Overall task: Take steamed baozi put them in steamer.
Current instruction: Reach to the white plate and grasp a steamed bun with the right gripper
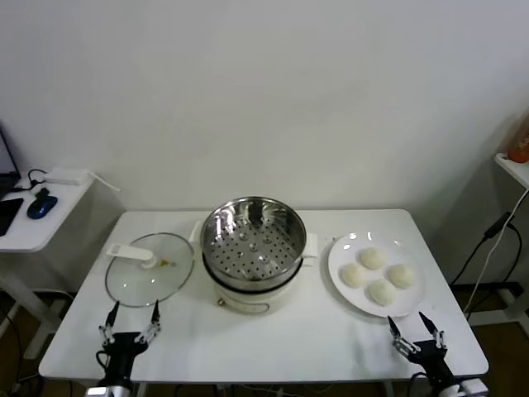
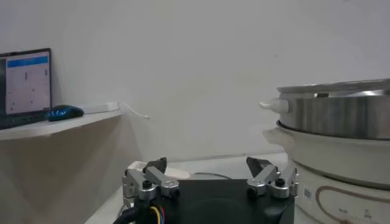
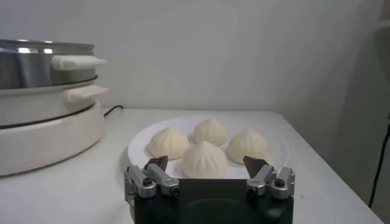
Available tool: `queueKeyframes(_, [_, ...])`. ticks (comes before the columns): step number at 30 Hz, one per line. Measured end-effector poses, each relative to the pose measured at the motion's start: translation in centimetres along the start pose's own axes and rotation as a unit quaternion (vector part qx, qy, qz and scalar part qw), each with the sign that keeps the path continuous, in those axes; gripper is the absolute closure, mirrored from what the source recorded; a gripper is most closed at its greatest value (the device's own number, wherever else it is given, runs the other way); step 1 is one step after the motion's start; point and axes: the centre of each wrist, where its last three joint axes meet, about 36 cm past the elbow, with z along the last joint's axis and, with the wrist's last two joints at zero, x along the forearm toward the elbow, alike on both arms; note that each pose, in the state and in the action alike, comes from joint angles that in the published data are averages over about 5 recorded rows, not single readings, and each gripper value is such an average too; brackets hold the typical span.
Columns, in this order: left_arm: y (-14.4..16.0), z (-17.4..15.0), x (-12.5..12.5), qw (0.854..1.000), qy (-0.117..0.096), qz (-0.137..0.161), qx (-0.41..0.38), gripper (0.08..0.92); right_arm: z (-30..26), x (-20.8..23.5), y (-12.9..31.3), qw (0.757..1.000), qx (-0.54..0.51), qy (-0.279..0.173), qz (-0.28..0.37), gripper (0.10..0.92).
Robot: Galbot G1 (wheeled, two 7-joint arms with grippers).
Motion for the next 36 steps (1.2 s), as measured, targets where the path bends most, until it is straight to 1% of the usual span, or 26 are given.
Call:
queueKeyframes(4, [-0.1, -0.1, -0.1, 1.000, -0.002, 0.001, 0.001, 0.177, -1.7, -1.6, -1.4, 1.000, 0.025, -0.006, -0.017, 0.200])
queueKeyframes(11, [-0.4, -0.4, -0.6, 1.000, -0.009, 0.003, 0.003, 0.177, -6.9, -6.1, -5.8, 0.992, 0.106, -0.001, -0.073, 0.200])
queueKeyframes(14, [-0.5, -0.5, -0.8, 1.000, -0.012, 0.003, 0.004, 0.177, -9.6, -8.0, -8.0, 0.983, 0.149, 0.011, -0.106, 0.200])
queueKeyframes(18, [-0.4, -0.5, -1.1, 1.000, -0.013, 0.004, 0.004, 0.177, -13.4, -10.8, -10.8, 0.965, 0.209, 0.034, -0.156, 0.200])
queueKeyframes(23, [-0.2, -0.3, -1.3, 1.000, -0.014, 0.004, 0.003, 0.177, -17.8, -14.5, -13.4, 0.934, 0.274, 0.072, -0.219, 0.200])
queueKeyframes(26, [-0.2, -0.2, -1.4, 1.000, -0.015, 0.005, 0.003, 0.177, -20.2, -16.9, -14.3, 0.910, 0.309, 0.097, -0.259, 0.200])
queueKeyframes(30, [-0.1, -0.2, -1.5, 1.000, -0.016, 0.008, -0.001, 0.177, -23.3, -20.4, -14.7, 0.871, 0.353, 0.137, -0.312, 0.200])
queueKeyframes(36, [-0.2, -0.4, -1.6, 1.000, -0.019, 0.014, -0.006, 0.177, -27.6, -25.4, -14.1, 0.803, 0.414, 0.201, -0.378, 0.200])
